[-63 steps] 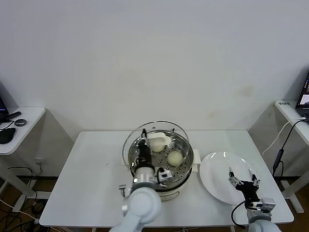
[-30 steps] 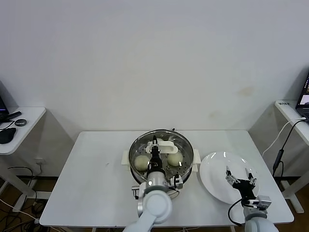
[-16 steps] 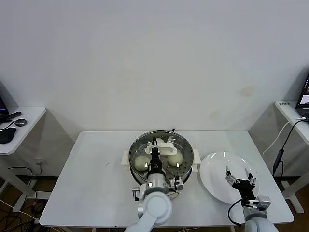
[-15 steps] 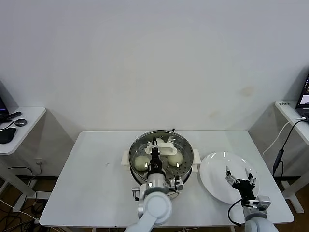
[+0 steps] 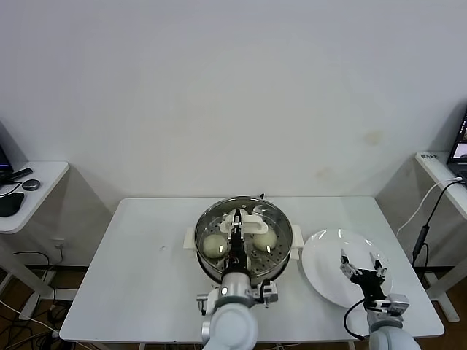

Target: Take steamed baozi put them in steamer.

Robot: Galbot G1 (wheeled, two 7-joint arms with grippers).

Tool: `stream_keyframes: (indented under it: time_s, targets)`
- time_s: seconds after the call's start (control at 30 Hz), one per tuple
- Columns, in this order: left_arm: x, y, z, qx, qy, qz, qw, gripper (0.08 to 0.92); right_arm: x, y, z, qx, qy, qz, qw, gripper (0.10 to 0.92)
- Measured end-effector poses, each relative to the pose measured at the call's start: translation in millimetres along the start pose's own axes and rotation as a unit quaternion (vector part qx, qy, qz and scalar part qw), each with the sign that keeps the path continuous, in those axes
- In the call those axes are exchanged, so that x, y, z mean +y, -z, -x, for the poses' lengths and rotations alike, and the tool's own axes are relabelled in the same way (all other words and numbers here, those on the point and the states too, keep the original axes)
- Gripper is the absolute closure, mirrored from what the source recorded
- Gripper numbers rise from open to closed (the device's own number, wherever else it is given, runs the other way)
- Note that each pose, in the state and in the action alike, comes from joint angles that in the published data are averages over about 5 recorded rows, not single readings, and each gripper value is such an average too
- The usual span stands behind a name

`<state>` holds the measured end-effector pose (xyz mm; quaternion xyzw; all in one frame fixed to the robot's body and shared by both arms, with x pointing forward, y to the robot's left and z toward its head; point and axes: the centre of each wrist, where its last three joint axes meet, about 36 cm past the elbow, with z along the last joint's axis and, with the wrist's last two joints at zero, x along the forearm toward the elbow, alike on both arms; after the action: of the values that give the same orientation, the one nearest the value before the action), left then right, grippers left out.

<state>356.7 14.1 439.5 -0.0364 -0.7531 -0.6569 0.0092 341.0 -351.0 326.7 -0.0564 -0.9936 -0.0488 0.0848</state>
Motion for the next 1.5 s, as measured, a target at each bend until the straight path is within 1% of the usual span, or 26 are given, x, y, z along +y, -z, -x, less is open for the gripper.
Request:
stream_keyframes:
  time_s: [0.27,0.4,0.47,0.6,0.73,0.8,0.93,1.07,1.2,1.33,1.4,1.5]
  targets:
    - [28.6,-18.0,-37.6,-0.015,0.007,-0.043,0.999,0.293,0.0,2.0,-3.1,0.006,0.000,0.004,1.000,0.200]
    - [43.6,-29.9,-58.2,-0.019,0.016,-0.069,0.997,0.201,1.4,5.0,-7.4,0.008,0.010,0.000,1.000,0.200]
    - [50.2,-38.1,-67.9,-0.019,0.021,-0.082,0.996,0.183,2.5,6.2,-10.3,0.008,0.017,-0.004,1.000,0.200]
    - [58.9,-59.3,-82.3,-0.014,0.025,-0.114,0.993,0.177,7.6,8.3,-18.4,0.010,0.033,-0.016,0.999,0.200]
    - [60.2,-88.6,-86.1,-0.007,0.022,-0.162,0.987,0.177,16.1,10.7,-28.0,0.014,0.051,-0.025,0.998,0.200]
    - [59.2,-106.9,-83.7,-0.008,0.015,-0.194,0.981,0.177,19.8,11.2,-32.8,0.016,0.059,-0.029,0.998,0.200]
    - [49.9,-147.4,-76.0,-0.017,-0.004,-0.273,0.962,0.177,24.4,9.0,-41.7,0.022,0.071,-0.037,0.997,0.200]
    - [32.9,-187.2,-72.0,-0.011,-0.022,-0.359,0.933,0.177,28.0,5.4,-50.1,0.027,0.079,-0.043,0.996,0.200]
    - [13.7,-218.2,-74.2,0.005,-0.029,-0.437,0.899,0.177,31.7,2.0,-57.1,0.030,0.083,-0.046,0.995,0.200]
    - [-4.9,-236.7,-81.7,0.026,-0.029,-0.498,0.866,0.177,32.4,0.2,-63.5,0.032,0.082,-0.054,0.995,0.200]
    - [-12.2,-241.8,-86.7,0.037,-0.029,-0.519,0.853,0.177,32.3,0.4,-67.0,0.036,0.082,-0.059,0.994,0.200]
    - [-20.7,-245.8,-94.7,0.051,-0.032,-0.543,0.838,0.177,32.9,1.6,-72.4,0.043,0.082,-0.068,0.993,0.200]
